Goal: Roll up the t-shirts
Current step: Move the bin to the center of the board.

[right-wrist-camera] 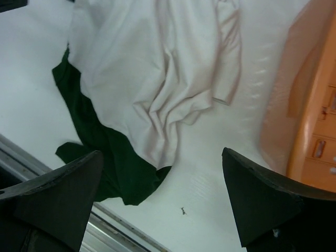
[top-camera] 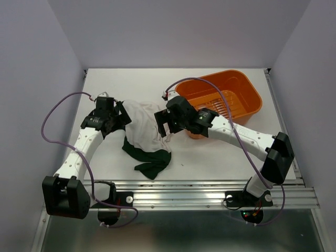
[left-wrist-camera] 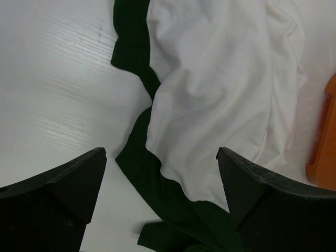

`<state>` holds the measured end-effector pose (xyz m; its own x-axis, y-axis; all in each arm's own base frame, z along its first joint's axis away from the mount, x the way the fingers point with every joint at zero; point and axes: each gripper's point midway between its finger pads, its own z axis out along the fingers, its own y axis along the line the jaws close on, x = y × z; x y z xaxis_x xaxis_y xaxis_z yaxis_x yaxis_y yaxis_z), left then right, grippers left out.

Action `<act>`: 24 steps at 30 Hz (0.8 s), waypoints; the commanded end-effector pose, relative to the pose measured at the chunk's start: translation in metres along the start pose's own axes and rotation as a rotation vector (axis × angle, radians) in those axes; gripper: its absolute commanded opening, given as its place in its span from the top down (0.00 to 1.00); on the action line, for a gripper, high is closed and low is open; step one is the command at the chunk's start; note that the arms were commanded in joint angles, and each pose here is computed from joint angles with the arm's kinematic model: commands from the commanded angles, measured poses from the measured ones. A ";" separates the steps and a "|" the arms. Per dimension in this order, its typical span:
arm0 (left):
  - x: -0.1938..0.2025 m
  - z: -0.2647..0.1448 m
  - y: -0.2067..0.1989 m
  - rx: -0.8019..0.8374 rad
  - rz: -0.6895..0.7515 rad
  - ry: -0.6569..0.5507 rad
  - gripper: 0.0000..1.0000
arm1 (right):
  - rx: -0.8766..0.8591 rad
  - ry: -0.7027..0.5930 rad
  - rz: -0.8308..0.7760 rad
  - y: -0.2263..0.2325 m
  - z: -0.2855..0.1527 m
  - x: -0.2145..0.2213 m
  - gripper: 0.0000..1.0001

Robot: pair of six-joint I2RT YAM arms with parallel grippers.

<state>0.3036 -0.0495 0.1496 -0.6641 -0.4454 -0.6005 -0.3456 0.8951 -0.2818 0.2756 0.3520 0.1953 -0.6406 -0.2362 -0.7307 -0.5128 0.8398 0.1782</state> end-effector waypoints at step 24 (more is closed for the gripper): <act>0.043 0.026 0.018 -0.004 -0.070 0.124 0.18 | 0.222 -0.056 0.078 -0.115 0.017 -0.045 0.00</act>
<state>0.2929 -0.0516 0.1079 -0.7182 -0.4739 -0.5095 -0.3625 0.8798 -0.3074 0.3748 0.2469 0.1586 -0.6900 -0.1762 -0.7020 -0.2408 0.9706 -0.0070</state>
